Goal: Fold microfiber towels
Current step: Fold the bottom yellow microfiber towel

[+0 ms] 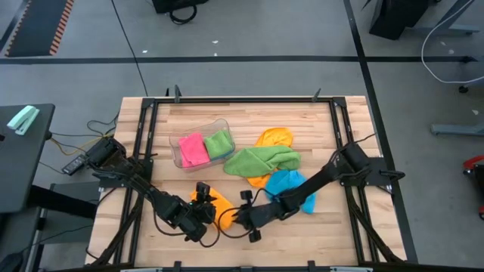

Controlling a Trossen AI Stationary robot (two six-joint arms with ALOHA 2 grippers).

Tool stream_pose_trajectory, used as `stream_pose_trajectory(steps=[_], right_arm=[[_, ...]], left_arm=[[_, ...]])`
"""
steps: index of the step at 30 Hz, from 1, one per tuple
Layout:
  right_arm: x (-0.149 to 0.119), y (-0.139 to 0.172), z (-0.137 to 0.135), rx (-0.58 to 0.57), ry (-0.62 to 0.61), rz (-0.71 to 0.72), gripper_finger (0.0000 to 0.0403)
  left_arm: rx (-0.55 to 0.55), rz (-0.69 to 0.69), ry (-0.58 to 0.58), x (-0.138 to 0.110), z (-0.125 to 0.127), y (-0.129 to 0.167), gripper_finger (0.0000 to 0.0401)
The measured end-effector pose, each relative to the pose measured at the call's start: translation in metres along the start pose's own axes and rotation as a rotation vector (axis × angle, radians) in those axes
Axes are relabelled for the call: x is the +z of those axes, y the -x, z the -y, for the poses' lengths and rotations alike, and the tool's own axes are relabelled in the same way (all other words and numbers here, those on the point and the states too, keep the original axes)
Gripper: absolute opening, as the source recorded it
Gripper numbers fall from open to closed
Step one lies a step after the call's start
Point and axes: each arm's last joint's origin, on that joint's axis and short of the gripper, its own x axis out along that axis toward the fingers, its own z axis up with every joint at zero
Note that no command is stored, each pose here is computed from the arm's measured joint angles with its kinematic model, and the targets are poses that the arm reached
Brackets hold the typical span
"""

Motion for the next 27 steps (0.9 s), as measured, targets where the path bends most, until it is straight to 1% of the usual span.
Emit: stream_pose_trajectory(steps=[3, 6, 8, 14, 17, 23, 27], right_arm=[[-0.0020, -0.0005, -0.0020, 0.003, 0.017, -0.021, 0.0092], [-0.0028, -0.0003, -0.0019, 0.002, 0.018, -0.024, 0.0101], [-0.0032, -0.0002, -0.0019, 0.002, 0.017, -0.027, 0.0113], [-0.0032, 0.0000, -0.0017, 0.002, 0.009, -0.029, 0.0157], [-0.0033, 0.0001, -0.0017, 0.002, -0.006, -0.030, 0.0170], [-0.0032, 0.0001, -0.0014, 0.000, -0.041, -0.030, 0.0179], [-0.0033, 0.0001, -0.0014, 0.000, -0.039, -0.031, 0.0179]], left_arm=[[-0.002, -0.001, -0.003, -0.0006, 0.0010, 0.0009, 0.0172], [-0.003, -0.001, 0.002, -0.0007, 0.0014, 0.0012, 0.0172], [-0.007, -0.009, 0.013, -0.0018, 0.0020, 0.0018, 0.0172], [-0.077, -0.073, 0.032, -0.0072, 0.0032, 0.0022, 0.0172], [-0.080, -0.083, 0.044, -0.0081, 0.0031, 0.0021, 0.0172], [-0.082, -0.075, 0.043, -0.0072, 0.0034, 0.0020, 0.0172], [-0.071, -0.065, 0.041, -0.0062, 0.0027, 0.0016, 0.0172]])
